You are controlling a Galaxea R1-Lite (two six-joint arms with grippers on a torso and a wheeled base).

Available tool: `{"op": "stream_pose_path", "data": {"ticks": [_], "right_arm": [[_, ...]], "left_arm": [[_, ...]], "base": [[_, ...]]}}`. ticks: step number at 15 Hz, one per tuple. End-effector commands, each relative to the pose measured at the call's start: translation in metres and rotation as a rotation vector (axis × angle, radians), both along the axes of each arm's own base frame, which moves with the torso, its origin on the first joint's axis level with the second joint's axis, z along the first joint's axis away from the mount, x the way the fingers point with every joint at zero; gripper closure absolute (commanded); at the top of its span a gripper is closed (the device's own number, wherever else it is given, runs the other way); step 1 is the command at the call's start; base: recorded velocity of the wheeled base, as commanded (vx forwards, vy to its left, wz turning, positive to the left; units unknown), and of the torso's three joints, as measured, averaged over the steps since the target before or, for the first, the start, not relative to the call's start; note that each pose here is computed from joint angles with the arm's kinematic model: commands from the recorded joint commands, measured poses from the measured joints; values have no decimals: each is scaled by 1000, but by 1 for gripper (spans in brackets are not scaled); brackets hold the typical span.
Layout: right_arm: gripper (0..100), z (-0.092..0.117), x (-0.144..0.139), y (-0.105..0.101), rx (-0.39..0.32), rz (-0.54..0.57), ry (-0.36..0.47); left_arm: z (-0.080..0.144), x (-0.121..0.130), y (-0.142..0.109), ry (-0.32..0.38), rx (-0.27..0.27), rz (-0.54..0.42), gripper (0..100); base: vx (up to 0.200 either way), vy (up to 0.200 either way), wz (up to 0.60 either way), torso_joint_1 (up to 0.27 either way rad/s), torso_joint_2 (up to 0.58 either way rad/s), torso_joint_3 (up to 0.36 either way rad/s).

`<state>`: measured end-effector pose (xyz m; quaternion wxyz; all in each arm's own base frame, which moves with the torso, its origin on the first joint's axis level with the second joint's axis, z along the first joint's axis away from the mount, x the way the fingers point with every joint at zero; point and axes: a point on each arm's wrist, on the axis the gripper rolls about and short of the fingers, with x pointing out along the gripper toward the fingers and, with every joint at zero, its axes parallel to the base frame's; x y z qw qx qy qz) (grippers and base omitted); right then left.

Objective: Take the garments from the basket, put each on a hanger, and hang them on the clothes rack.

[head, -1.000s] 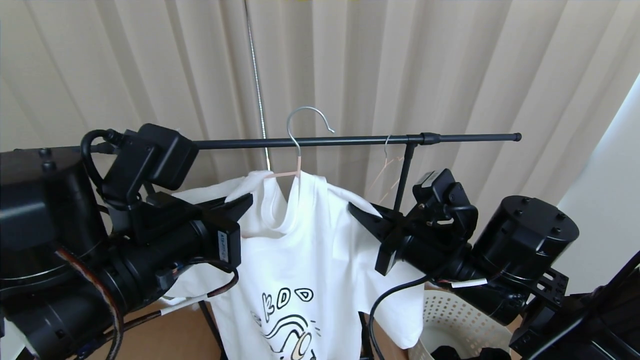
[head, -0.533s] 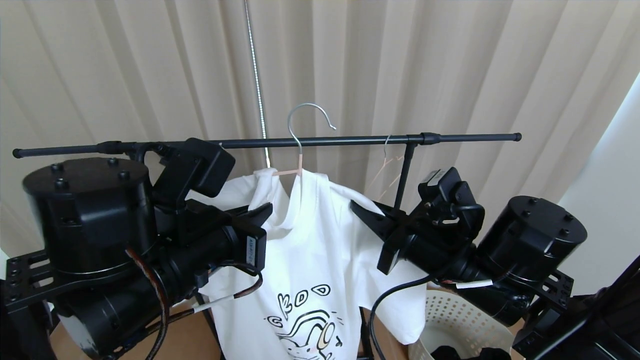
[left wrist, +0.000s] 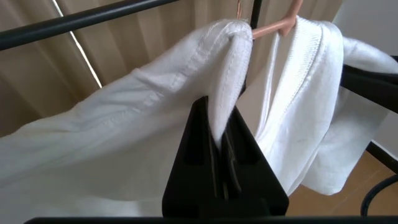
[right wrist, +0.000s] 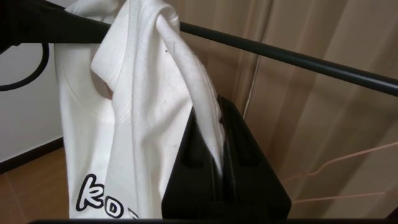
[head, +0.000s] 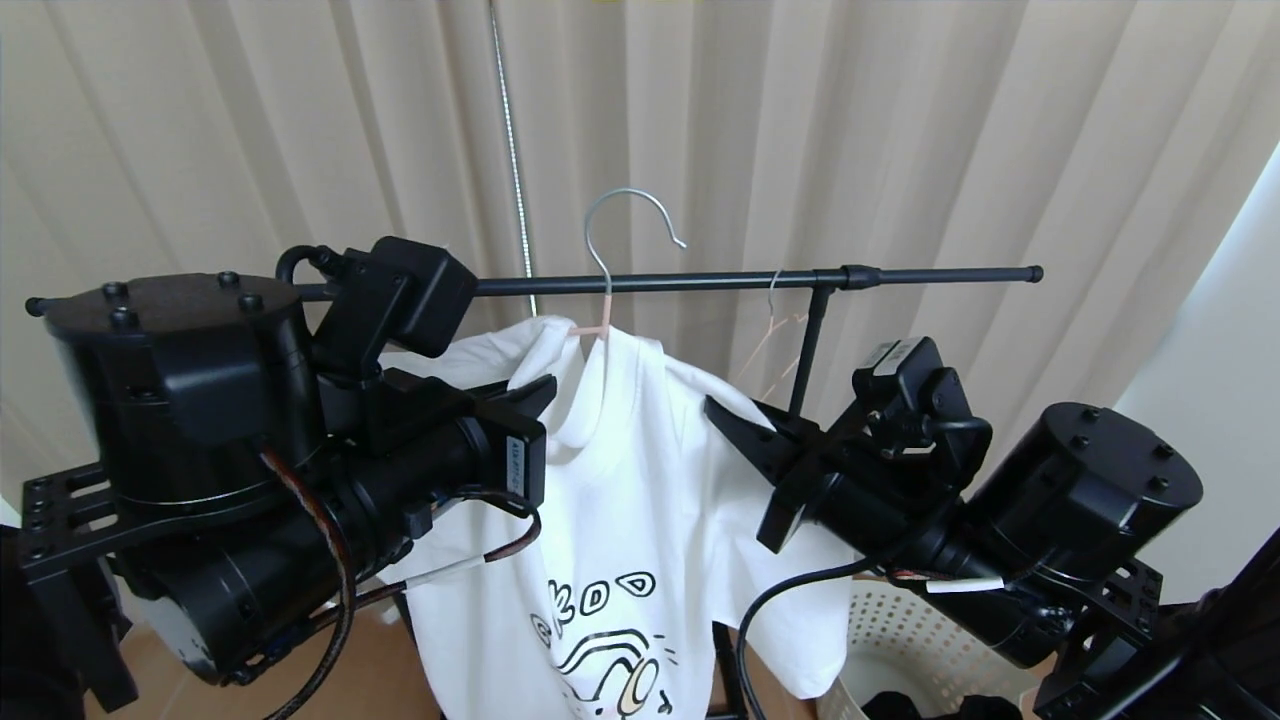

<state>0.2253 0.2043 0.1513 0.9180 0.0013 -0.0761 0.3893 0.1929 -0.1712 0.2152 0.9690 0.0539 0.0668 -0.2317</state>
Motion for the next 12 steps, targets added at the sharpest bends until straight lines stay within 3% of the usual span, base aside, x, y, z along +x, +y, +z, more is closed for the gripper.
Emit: {"op": "stream_pose_path", "data": {"ticks": [1,4,5,12], "right_arm": [[100,0,0,0,-1,1,0],[100,0,0,0,-1,1,0],[100,0,0,0,-1,1,0],[100,0,1,0,0,0,-1]], "left_arm": [[-1,-2,-2,3,3,-10,100],[-3,-5,-4,8,10,-22,100],[-3,-7,-4,8,10,-32,0],[-2,-25,-1,-4,10,-74,0]], "base": [[0,0,0,0,0,0],[0,0,0,0,0,0],[0,0,0,0,0,0],[0,0,0,0,0,0]]}}
